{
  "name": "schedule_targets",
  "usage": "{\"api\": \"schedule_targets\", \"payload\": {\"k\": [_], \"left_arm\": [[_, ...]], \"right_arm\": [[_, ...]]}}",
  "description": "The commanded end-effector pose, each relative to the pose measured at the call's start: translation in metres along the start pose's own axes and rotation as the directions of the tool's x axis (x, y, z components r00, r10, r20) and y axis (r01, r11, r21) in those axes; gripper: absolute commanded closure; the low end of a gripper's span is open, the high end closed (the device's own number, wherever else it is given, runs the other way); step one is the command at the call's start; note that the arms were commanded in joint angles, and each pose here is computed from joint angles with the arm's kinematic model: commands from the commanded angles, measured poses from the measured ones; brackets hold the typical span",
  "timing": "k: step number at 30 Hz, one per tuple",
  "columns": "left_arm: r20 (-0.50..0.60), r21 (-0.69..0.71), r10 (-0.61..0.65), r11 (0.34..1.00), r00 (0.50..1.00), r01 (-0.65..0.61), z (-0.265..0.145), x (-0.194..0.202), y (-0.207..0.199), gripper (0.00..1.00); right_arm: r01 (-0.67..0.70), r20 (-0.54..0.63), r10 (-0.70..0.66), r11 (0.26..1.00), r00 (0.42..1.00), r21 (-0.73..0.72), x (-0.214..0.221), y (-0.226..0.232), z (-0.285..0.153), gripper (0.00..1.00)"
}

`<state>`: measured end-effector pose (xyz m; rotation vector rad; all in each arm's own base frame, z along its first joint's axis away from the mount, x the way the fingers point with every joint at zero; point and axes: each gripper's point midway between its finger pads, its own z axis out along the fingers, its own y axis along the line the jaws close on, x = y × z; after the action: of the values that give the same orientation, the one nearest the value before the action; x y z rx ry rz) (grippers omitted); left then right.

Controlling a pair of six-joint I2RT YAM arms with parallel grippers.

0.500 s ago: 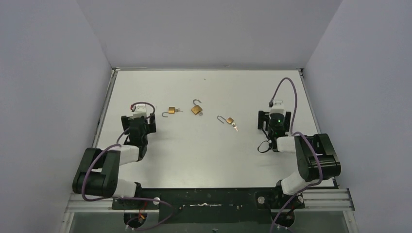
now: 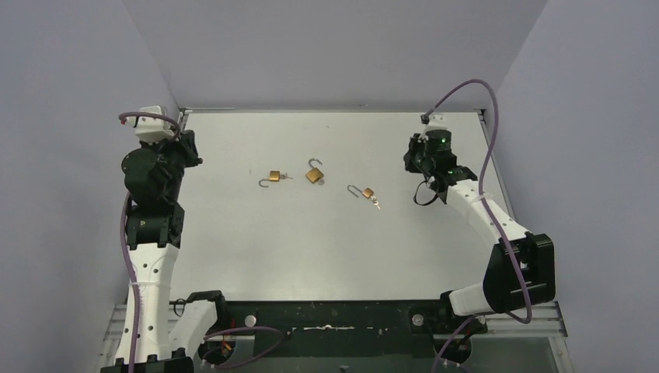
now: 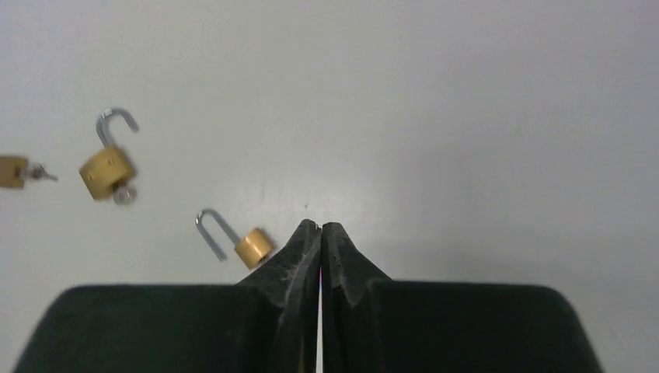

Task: Lock with the key
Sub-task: Pick up the lock from the center of the board.

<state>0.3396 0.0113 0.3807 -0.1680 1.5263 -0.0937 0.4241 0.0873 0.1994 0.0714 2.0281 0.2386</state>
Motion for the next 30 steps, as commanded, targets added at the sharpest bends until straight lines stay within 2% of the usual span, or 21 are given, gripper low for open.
{"api": "schedule_targets", "payload": {"k": [1, 2, 3, 4, 5, 6, 7, 8, 12, 16, 17, 21, 26, 30], "left_arm": [[-0.246, 0.106, 0.005, 0.994, 0.969, 0.022, -0.009, 0.055, -0.012, 1.00], [-0.250, 0.112, 0.017, 0.994, 0.968, 0.012, -0.008, 0.054, -0.013, 1.00], [-0.259, 0.106, 0.020, 0.994, 0.966, 0.007, -0.008, 0.055, -0.011, 1.00], [-0.270, 0.090, 0.014, 0.996, 0.963, 0.010, -0.007, 0.057, -0.009, 1.00], [-0.282, 0.047, -0.008, 0.999, 0.959, 0.022, -0.006, 0.058, -0.003, 0.90], [-0.300, 0.013, -0.029, 0.999, 0.953, 0.034, -0.005, 0.061, 0.002, 0.27], [-0.332, 0.028, -0.025, 0.999, 0.943, 0.036, -0.003, 0.066, 0.000, 0.06], [-0.375, 0.067, -0.011, 0.997, 0.927, 0.039, -0.002, 0.070, -0.005, 0.03], [-0.587, 0.134, -0.026, 0.983, 0.809, 0.129, 0.006, 0.106, -0.024, 0.03], [-0.776, 0.028, -0.118, 0.975, 0.619, 0.221, 0.003, 0.157, -0.022, 0.03], [-0.799, 0.023, -0.125, 0.971, 0.589, 0.237, 0.001, 0.167, -0.023, 0.03], [-0.784, 0.007, -0.159, 0.964, 0.600, 0.265, 0.000, 0.185, -0.023, 0.03], [-0.802, -0.065, -0.183, 0.973, 0.568, 0.222, 0.002, 0.199, -0.011, 0.03], [-0.770, -0.090, -0.184, 0.979, 0.611, 0.181, 0.001, 0.196, -0.001, 0.03]], "right_arm": [[0.069, -0.089, -0.074, 0.996, 0.993, -0.055, 0.027, 0.039, -0.011, 1.00], [0.124, -0.086, -0.127, 0.991, 0.988, -0.040, 0.024, 0.045, -0.010, 1.00], [0.197, -0.109, -0.201, 0.979, 0.973, -0.044, 0.028, 0.056, -0.007, 0.71], [0.262, -0.132, -0.265, 0.964, 0.955, -0.045, 0.031, 0.066, -0.003, 0.34], [0.341, -0.170, -0.346, 0.938, 0.923, -0.058, 0.043, 0.081, 0.001, 0.10], [0.402, -0.206, -0.406, 0.914, 0.891, -0.059, 0.051, 0.088, 0.006, 0.02], [0.442, -0.232, -0.443, 0.895, 0.866, -0.059, 0.056, 0.091, 0.012, 0.00], [0.460, -0.251, -0.465, 0.884, 0.849, -0.080, 0.063, 0.096, 0.017, 0.00], [0.480, -0.309, -0.505, 0.863, 0.806, -0.160, 0.087, 0.102, 0.037, 0.01], [0.512, -0.382, -0.553, 0.833, 0.741, -0.210, 0.112, 0.093, 0.045, 0.05], [0.504, -0.387, -0.552, 0.833, 0.738, -0.226, 0.117, 0.091, 0.046, 0.05], [0.406, -0.387, -0.490, 0.869, 0.781, -0.283, 0.125, 0.083, 0.049, 0.05], [0.342, -0.403, -0.455, 0.883, 0.794, -0.323, 0.131, 0.080, 0.055, 0.07], [0.335, -0.439, -0.458, 0.883, 0.773, -0.330, 0.146, 0.080, 0.059, 0.12]]}}
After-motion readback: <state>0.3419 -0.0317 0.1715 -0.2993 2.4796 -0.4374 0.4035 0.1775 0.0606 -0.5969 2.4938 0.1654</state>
